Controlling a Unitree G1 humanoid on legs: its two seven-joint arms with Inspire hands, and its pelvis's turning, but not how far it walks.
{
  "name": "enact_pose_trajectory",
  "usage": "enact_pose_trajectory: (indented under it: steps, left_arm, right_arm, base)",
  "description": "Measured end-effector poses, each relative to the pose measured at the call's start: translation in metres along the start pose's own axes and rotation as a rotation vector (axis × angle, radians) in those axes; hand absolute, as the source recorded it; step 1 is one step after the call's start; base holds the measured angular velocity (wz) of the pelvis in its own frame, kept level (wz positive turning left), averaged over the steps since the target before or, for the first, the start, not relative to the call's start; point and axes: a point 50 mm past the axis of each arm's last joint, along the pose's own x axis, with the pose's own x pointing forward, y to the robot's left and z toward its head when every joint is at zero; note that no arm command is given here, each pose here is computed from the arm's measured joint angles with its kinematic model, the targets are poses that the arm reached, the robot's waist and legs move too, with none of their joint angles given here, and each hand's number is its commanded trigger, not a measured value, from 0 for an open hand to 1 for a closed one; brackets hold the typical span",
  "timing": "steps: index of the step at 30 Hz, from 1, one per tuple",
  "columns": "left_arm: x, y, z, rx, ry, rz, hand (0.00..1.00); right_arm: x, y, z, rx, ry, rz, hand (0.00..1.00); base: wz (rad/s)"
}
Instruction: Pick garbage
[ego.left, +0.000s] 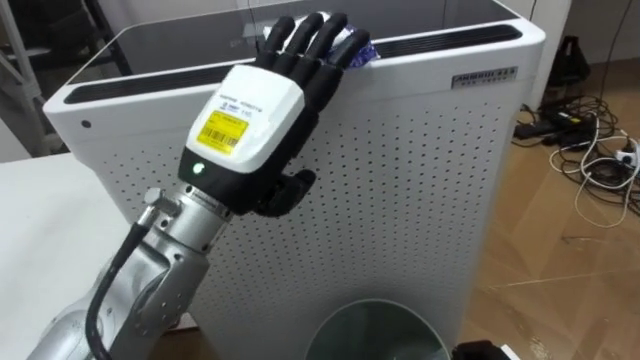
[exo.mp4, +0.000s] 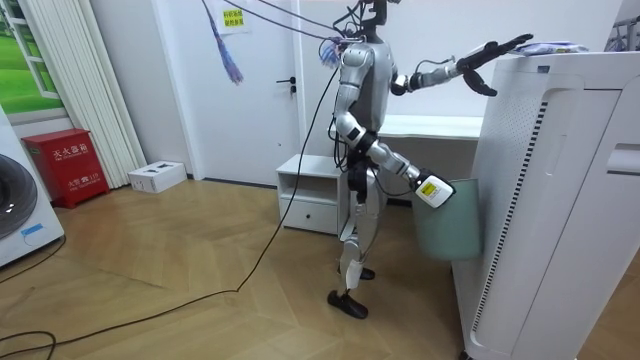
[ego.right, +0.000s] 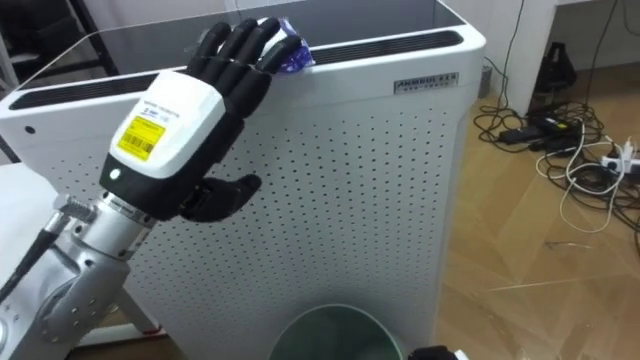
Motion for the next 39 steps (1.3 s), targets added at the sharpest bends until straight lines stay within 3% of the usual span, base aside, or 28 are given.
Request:
enact_pose_trajectory:
  steps: [4,8,13,33,39]
  left_arm:
    - [0.008,0.007,-0.002,-0.002,-0.003,-0.010,0.00]
    - [0.023,0.028,-0.003,0.066,-0.046,0.033,0.00]
    - [0.028,0.045,-0.005,0.074,-0.059,0.063,0.00]
    - [0.025,0.049,-0.024,0.038,0.000,-0.049,0.00]
    - [0.024,0.043,-0.034,0.020,0.063,-0.121,0.00]
  right_arm:
    - [0.000,-0.002,0.000,0.000,0.000,-0.001,1.00]
    - [0.000,-0.006,0.001,-0.014,-0.001,-0.004,1.00]
    - [0.000,-0.007,0.000,-0.016,0.009,-0.011,1.00]
    - [-0.001,-0.011,0.000,-0.068,0.018,-0.015,1.00]
    - [-0.001,-0.013,0.001,-0.060,0.016,-0.012,1.00]
  base:
    - [-0.01]
    - [0.00]
    - [0.01]
    - [0.00]
    - [0.00]
